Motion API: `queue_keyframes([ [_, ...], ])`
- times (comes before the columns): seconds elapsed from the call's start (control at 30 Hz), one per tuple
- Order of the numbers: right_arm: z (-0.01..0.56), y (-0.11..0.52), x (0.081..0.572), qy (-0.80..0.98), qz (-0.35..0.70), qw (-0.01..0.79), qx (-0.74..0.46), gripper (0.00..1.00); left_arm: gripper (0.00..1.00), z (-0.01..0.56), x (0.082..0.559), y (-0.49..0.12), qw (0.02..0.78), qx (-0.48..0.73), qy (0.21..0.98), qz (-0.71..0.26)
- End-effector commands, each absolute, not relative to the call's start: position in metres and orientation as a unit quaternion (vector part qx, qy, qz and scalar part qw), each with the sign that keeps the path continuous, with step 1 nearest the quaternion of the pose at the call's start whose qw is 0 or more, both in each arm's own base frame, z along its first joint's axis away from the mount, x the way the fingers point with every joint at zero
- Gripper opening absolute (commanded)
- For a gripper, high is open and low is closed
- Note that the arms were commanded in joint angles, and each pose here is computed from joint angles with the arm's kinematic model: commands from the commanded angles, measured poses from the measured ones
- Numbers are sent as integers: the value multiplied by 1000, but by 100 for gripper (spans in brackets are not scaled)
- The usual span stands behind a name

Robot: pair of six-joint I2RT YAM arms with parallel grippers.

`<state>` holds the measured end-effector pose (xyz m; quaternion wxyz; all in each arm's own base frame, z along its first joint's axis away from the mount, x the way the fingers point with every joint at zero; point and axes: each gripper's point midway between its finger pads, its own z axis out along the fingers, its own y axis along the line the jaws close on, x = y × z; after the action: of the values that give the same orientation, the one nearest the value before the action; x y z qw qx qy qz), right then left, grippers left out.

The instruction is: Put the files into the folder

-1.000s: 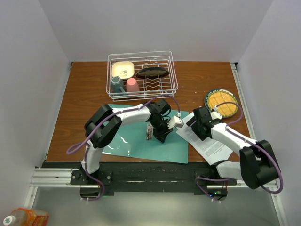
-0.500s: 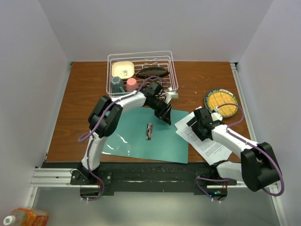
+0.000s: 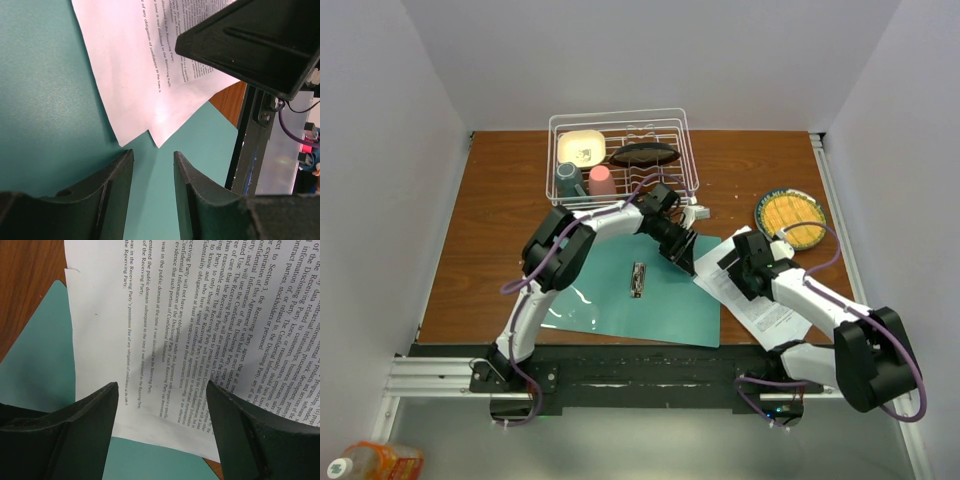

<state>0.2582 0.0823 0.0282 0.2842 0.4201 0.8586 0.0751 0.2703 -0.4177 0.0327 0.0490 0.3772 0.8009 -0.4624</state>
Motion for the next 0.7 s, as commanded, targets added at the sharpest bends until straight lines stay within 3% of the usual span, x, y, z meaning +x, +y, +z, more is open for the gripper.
queue_keyframes([
  [0.0, 11, 79, 240, 865, 58, 259, 426, 75, 43, 41, 293, -422, 85, 367, 809, -451],
  [0.67, 8, 80, 236, 862, 70, 258, 430, 74, 51, 11, 294, -432, 90, 342, 840, -411],
])
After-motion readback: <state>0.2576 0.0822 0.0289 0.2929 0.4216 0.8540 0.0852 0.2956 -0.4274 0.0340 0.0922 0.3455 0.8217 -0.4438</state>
